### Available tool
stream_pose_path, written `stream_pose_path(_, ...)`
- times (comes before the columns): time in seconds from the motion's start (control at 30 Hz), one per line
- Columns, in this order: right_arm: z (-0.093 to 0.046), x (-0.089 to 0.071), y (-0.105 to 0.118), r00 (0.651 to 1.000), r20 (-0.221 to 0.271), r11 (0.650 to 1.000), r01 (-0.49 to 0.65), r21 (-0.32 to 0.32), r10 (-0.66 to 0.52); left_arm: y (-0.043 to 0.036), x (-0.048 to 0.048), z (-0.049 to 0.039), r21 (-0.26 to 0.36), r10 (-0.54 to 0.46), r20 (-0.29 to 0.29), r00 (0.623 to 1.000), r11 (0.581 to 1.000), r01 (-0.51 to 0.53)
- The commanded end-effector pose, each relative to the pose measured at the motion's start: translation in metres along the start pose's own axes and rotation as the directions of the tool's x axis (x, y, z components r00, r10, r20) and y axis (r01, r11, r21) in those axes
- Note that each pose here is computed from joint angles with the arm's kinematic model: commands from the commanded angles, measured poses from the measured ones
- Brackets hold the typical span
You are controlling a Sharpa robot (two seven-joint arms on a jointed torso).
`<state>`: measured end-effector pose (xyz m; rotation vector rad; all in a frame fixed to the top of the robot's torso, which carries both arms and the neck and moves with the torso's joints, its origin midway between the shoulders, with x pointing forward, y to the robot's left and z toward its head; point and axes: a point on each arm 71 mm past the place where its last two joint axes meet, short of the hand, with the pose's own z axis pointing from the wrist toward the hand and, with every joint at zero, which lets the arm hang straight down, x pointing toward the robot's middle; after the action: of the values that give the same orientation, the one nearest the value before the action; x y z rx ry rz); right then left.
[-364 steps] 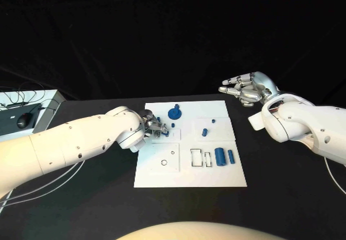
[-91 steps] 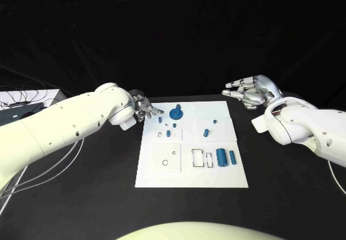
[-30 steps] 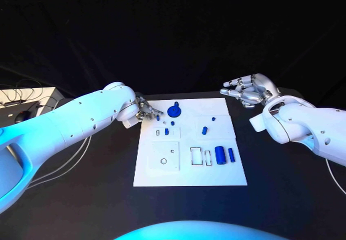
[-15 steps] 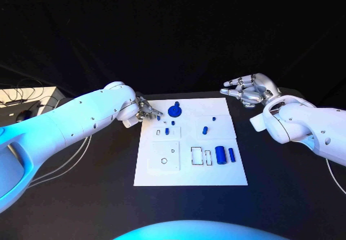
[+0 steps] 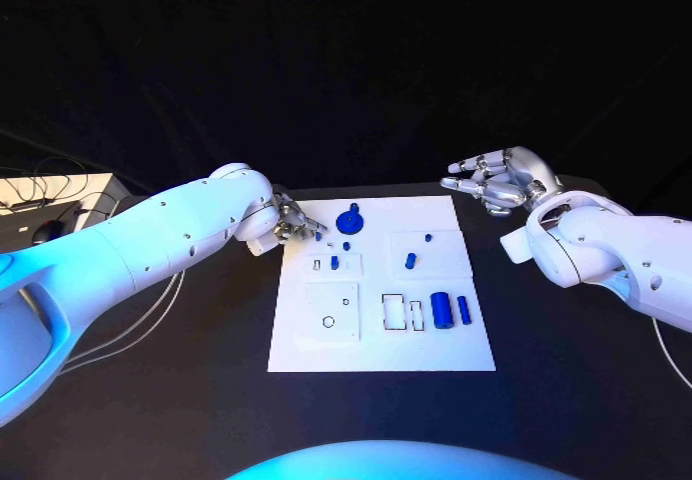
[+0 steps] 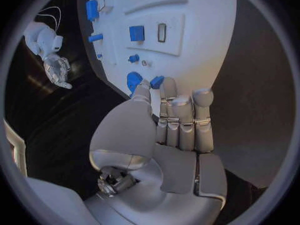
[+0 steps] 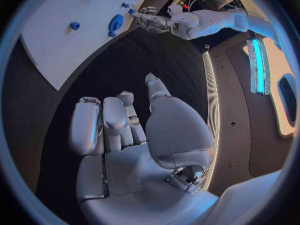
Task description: Assemble the parts on the task board
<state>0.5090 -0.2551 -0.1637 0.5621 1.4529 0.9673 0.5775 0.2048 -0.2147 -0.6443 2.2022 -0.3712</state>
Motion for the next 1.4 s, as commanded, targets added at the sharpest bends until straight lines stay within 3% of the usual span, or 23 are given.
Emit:
stream_pose_path(0.03,0.0002,0.0002,0.0013,1.0,0.0,1.0,0.006,-0.015,-0.006,-0.0027,0.0022,-0.0001,0.019,0.001,-0.025,1.0,1.0,0.0)
stream_pose_path(1.4,0.0009,0.0002,0.0011,1.0,0.0,1.0,0.007,-0.015,-0.007,-0.0012,0.0024,-0.002,0.035,-0.022,-0.047,0.999,0.999,0.024)
